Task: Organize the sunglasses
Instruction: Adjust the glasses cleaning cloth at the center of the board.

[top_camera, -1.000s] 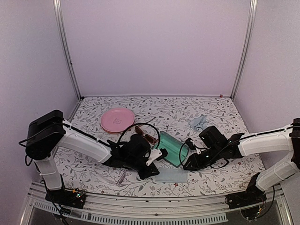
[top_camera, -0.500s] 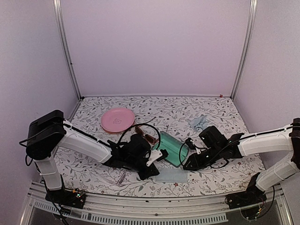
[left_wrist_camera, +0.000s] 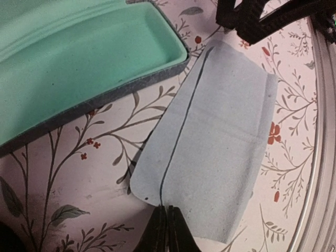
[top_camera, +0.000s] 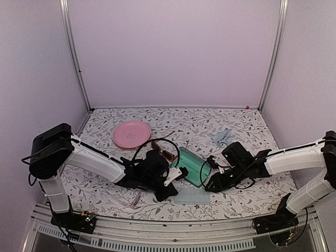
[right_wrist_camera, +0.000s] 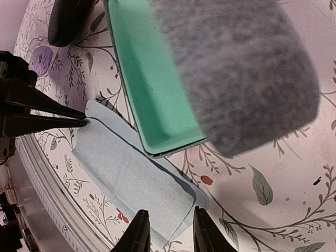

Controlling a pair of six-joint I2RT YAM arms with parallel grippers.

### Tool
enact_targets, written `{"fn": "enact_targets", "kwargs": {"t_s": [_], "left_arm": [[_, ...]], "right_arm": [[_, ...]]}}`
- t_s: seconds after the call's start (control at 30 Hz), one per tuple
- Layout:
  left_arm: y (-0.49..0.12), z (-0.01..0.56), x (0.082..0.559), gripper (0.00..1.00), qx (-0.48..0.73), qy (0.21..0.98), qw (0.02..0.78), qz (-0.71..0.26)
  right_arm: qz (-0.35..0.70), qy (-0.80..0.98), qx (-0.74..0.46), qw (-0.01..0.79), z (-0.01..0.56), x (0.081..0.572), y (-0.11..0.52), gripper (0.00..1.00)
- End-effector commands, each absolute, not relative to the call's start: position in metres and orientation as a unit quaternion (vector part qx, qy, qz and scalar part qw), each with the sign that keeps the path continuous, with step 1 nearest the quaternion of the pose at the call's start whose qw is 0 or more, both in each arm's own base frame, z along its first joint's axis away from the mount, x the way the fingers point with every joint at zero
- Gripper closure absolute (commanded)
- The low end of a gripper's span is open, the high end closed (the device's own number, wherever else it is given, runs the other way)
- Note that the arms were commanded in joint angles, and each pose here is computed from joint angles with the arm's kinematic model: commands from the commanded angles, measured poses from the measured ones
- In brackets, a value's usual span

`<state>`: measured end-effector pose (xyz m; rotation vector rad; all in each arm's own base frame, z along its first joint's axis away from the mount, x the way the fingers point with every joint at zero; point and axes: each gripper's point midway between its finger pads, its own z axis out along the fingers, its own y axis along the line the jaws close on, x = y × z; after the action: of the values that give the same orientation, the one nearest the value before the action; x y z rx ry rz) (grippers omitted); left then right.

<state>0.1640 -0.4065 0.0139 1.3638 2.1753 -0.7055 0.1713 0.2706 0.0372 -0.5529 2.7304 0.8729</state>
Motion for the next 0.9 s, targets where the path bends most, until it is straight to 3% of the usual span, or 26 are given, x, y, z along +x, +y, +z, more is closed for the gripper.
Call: {"fn": "enact_targets", "kwargs": {"t_s": [0.0, 0.23, 0.87], "left_arm": [[-0.401, 0.009, 0.161, 0.94, 0.500, 0.797, 0.232, -0.246], [-0.401, 0.011, 0.158, 1.00, 0.501, 0.795, 0.230, -0.252], [-0.408, 0.041, 0.154, 1.00, 0.503, 0.778, 0.249, -0.283]], "right_arm": [[0.307, 0.924, -0.197, 0.116, 0.042, 0.173, 0.278, 0.69], [0.308, 0.924, -0.194, 0.117, 0.042, 0.171, 0.277, 0.69], [0.307, 0.922, -0.202, 0.117, 0.044, 0.175, 0.282, 0.69]]}}
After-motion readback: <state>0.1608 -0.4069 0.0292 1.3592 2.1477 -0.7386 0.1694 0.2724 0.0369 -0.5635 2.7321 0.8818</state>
